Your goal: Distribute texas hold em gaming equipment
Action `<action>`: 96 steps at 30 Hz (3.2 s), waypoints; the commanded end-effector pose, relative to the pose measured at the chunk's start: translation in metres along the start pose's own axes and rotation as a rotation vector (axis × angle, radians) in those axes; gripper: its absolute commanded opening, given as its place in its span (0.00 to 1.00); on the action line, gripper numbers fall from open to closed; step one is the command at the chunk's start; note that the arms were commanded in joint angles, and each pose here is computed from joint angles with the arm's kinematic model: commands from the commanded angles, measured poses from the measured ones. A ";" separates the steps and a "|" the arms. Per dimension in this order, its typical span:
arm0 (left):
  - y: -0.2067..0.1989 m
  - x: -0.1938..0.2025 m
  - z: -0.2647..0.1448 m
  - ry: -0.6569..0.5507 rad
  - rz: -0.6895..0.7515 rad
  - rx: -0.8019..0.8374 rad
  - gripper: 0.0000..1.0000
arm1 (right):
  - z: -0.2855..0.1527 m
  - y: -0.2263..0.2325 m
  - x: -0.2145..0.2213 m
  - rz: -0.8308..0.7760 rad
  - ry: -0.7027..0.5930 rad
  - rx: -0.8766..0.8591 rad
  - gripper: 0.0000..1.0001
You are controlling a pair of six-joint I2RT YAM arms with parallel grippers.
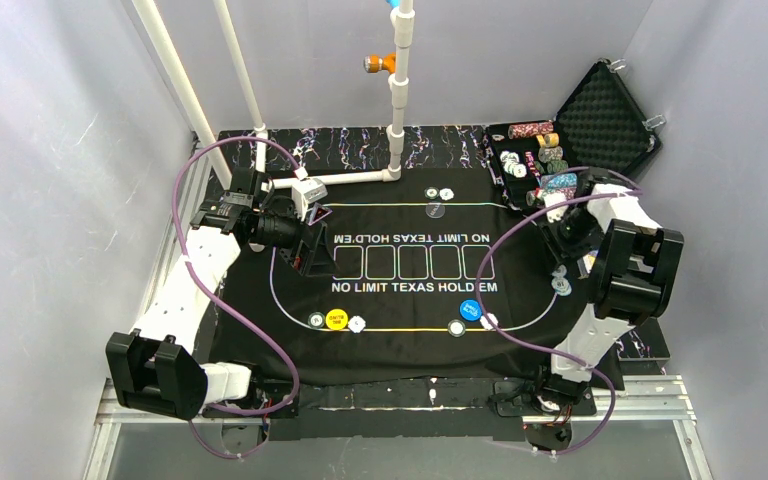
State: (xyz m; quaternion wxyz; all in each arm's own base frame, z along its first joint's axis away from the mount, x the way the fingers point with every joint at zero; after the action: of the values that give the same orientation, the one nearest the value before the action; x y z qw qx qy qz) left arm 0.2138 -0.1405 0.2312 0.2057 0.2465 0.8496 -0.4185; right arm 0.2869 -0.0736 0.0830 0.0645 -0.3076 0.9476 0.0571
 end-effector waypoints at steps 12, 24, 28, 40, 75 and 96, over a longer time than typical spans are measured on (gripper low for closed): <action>-0.007 0.004 -0.001 0.018 -0.007 0.033 0.99 | -0.035 0.115 -0.217 -0.331 -0.311 -0.047 0.39; -0.007 0.003 -0.002 0.018 -0.006 0.023 0.99 | 0.007 0.100 -0.333 -0.301 -0.473 0.048 0.39; -0.006 0.003 -0.002 0.019 -0.007 0.020 0.99 | 0.015 0.103 -0.345 -0.311 -0.493 0.069 0.39; -0.006 0.003 -0.002 0.019 -0.008 0.017 0.99 | 0.026 0.078 -0.363 -0.257 -0.549 0.160 0.35; -0.004 0.005 -0.002 0.024 -0.014 0.004 0.99 | -0.002 0.069 -0.355 -0.234 -0.579 0.188 0.76; -0.006 0.007 -0.001 0.028 -0.015 0.034 0.99 | -0.059 0.051 -0.043 -0.106 -0.132 0.028 0.74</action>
State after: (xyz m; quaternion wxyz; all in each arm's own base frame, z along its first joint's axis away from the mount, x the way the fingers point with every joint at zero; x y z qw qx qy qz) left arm 0.2114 -0.1392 0.2267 0.1906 0.2420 0.8555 -0.4161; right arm 0.3311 0.0273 0.1613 0.1958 -0.3646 0.9077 0.0686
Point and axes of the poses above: each gripper's point midway between its finger pads, its own z axis out along the fingers, its own y axis along the line the jaws close on, x = y × z, the point moved 4 cm from there along -z, back along the fingers, and after that the axes turned 12 degrees about -z, right-handed, at the moved point
